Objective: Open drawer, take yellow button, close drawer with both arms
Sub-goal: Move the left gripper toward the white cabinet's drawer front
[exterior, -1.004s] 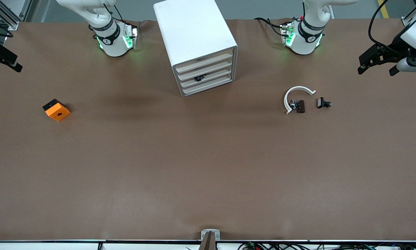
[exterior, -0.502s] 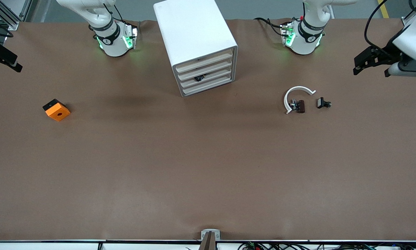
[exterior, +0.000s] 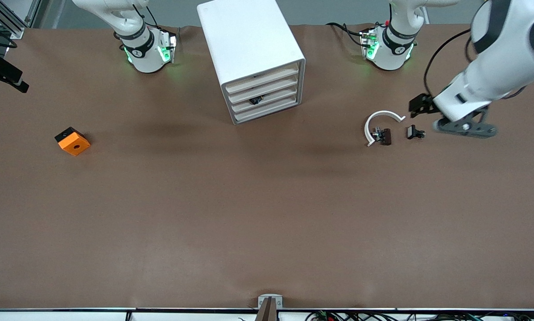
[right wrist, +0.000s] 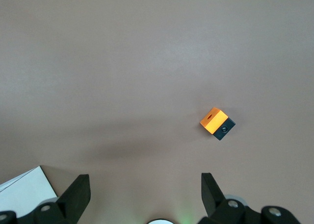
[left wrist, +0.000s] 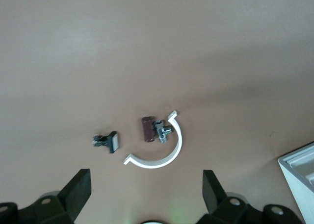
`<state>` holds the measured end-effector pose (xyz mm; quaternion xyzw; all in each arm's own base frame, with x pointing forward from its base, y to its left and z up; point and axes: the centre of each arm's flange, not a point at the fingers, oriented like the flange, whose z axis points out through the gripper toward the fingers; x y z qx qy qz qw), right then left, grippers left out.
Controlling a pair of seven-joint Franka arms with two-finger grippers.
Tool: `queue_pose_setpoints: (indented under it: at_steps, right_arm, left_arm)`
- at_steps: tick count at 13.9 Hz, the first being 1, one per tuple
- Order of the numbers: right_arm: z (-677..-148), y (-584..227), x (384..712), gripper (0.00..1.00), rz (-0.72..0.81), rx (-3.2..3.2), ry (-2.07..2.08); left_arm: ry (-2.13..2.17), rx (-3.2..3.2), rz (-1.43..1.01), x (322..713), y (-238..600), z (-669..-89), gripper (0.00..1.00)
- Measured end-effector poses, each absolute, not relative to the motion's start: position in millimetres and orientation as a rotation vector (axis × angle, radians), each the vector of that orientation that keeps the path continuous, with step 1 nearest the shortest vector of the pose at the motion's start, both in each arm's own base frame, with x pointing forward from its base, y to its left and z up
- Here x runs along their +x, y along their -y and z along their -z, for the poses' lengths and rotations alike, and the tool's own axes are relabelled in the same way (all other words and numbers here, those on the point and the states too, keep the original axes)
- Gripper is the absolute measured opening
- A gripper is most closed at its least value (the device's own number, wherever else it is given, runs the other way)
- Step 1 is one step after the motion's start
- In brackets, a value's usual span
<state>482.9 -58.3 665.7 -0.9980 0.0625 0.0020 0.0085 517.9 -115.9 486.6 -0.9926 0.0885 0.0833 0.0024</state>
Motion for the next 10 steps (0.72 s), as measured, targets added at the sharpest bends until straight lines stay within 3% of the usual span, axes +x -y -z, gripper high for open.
queue_pose_setpoints:
  at_steps: [7,10]
  right_arm:
    - [-665.4,58.4,482.8,1.0,-0.007,-3.118,-0.196]
    - [-665.4,58.4,482.8,1.0,-0.007,-3.118,-0.195]
  left_arm:
    - [-0.099,-3.108,-0.39,523.3,223.7,-361.7,1.0]
    - [0.008,-3.088,-0.44,518.0,256.5,-335.6,1.0]
